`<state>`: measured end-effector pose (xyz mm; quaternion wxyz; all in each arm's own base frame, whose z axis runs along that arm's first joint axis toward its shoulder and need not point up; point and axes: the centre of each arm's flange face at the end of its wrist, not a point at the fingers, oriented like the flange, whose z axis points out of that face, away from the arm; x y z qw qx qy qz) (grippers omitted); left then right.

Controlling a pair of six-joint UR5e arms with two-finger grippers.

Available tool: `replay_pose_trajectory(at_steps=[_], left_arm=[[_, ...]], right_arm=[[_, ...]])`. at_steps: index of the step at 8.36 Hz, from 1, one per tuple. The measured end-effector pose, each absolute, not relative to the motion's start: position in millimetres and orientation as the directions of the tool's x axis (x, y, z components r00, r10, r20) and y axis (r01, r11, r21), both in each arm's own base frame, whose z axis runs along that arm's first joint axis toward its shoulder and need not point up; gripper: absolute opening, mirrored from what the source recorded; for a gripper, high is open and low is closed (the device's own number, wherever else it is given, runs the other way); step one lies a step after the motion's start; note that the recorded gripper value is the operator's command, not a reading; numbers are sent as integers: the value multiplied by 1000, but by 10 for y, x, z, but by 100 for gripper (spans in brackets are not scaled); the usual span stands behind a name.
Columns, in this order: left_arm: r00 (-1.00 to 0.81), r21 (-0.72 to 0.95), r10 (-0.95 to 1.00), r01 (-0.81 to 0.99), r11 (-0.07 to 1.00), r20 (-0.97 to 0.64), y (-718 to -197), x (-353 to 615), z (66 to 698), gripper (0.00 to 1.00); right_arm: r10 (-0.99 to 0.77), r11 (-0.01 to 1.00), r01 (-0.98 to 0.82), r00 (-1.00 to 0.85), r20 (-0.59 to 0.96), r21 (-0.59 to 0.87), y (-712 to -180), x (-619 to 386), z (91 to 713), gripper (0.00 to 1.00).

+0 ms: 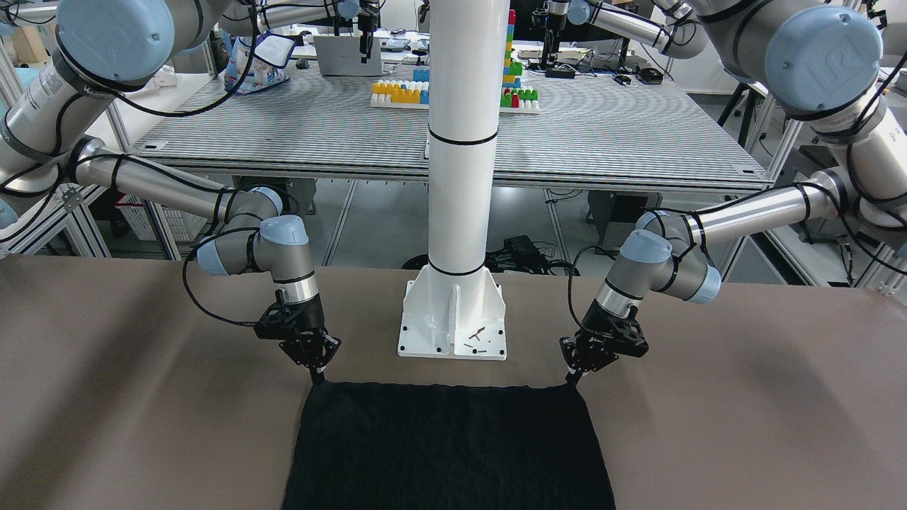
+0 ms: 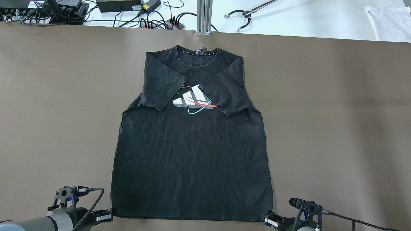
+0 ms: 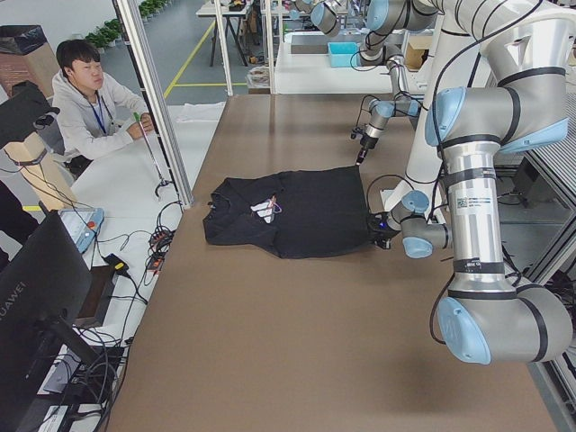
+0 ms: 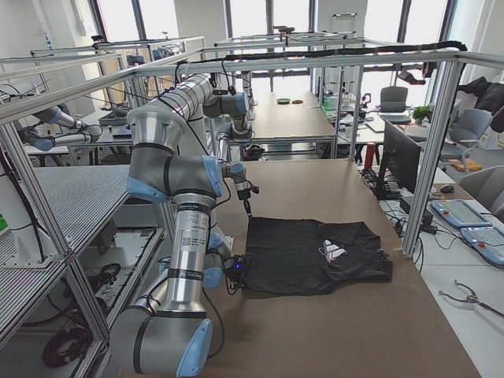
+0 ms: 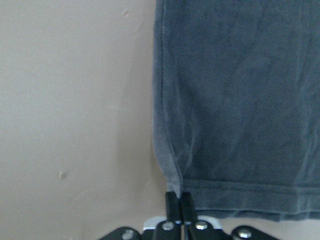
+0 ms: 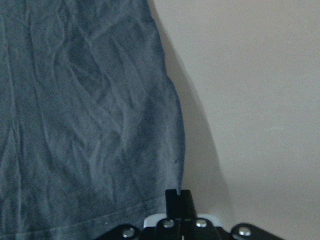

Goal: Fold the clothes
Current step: 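Lift the hem with both grippers and carry it toward the collar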

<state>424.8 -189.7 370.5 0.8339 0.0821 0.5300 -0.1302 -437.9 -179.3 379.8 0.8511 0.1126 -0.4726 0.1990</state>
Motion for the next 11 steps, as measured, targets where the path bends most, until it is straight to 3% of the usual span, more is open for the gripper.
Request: replay_pose_trajectory(at_steps=[4,8,11], left_arm=[[442,-4,-122,260,966,-889,-2678,3830,2865,0],[469,-9,-100,192,981,-878,-3662,3191,2014,0],[481,14,-54,136,991,-875,-3831,2911,1828,0]], right_arm=[[186,909,-415,507,842,49,-2165,-3878,2778,0],[136,934,-350,524,841,68,-2972,-3178,2553,0],[75,965,-253,509,858,66,-3089,-2954,2459,0]])
